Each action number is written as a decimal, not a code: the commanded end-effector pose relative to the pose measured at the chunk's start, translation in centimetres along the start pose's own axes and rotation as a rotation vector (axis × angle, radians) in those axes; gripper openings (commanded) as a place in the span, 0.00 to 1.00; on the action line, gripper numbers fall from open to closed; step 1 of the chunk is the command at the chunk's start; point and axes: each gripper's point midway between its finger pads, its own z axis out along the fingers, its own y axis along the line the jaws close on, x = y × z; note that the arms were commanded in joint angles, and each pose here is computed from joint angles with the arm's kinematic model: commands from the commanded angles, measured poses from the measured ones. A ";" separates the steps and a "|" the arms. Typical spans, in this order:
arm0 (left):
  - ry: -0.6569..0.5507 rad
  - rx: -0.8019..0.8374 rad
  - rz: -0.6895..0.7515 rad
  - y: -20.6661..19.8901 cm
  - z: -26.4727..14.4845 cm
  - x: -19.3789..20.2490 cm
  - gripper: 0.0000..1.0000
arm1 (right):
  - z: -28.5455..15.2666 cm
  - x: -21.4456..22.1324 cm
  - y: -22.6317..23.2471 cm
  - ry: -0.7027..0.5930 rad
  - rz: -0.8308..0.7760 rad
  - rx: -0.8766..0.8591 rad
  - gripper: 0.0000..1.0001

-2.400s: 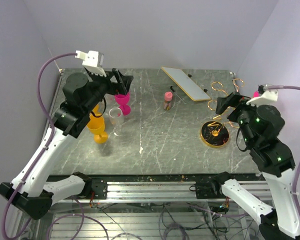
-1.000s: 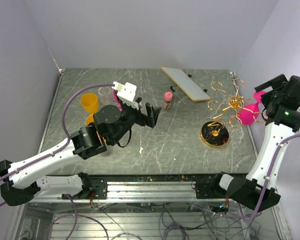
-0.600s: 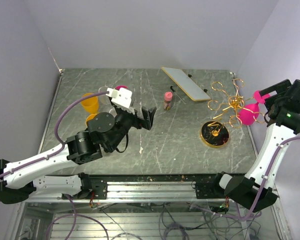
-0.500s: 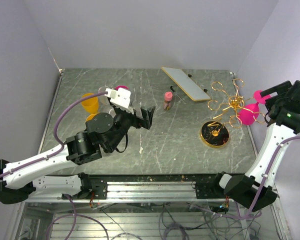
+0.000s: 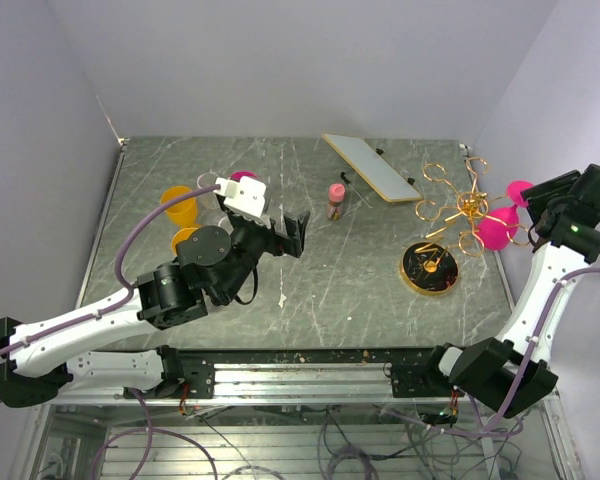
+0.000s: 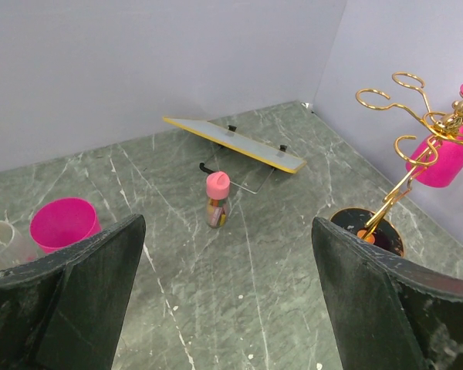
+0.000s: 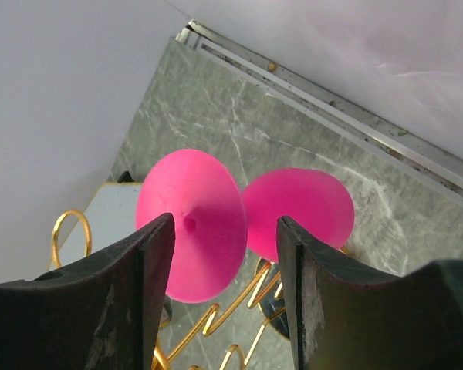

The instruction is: Take the wine glass off the wine glass rack

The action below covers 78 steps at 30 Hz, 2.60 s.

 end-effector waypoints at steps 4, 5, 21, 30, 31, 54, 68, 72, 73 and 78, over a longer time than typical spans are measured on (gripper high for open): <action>-0.028 -0.012 -0.020 -0.1 0.2 -0.5 0.99 | 0.8 0.4 -0.5 0.007 0.019 -0.005 0.41; -0.028 -0.013 -0.020 -0.1 0.2 -0.5 0.99 | 0.7 0.3 -0.4 0.008 0.016 -0.010 0.41; -0.027 0.001 -0.024 -0.3 0.1 -0.6 0.99 | 0.0 1.7 -0.6 0.069 0.060 0.003 0.08; -0.029 0.006 -0.029 -0.3 0.0 -0.7 0.99 | -0.7 2.4 -0.1 0.070 0.180 -0.026 0.00; -0.029 0.006 -0.028 -0.3 0.0 -0.7 0.99 | -0.8 2.4 0.0 0.063 0.203 -0.031 0.00; -0.033 0.008 -0.034 -0.2 -0.2 -1.0 0.99 | -2.2 1.9 1.9 0.033 0.498 -0.106 0.00; -0.037 0.009 -0.043 -0.1 -0.3 -1.1 0.99 | -4.0 2.4 1.3 0.030 0.636 -0.063 0.00; -0.036 0.006 -0.045 -0.1 -0.3 -1.1 0.99 | -4.4 1.8 1.0 -0.007 0.637 -0.049 0.00; -0.034 0.009 -0.044 -0.1 -0.3 -1.0 0.99 | -4.4 1.7 0.9 -0.012 0.633 -0.046 0.00; -0.031 0.017 -0.047 -0.3 -0.2 -1.0 0.99 | -4.8 0.8 0.5 -0.052 0.610 -0.018 0.00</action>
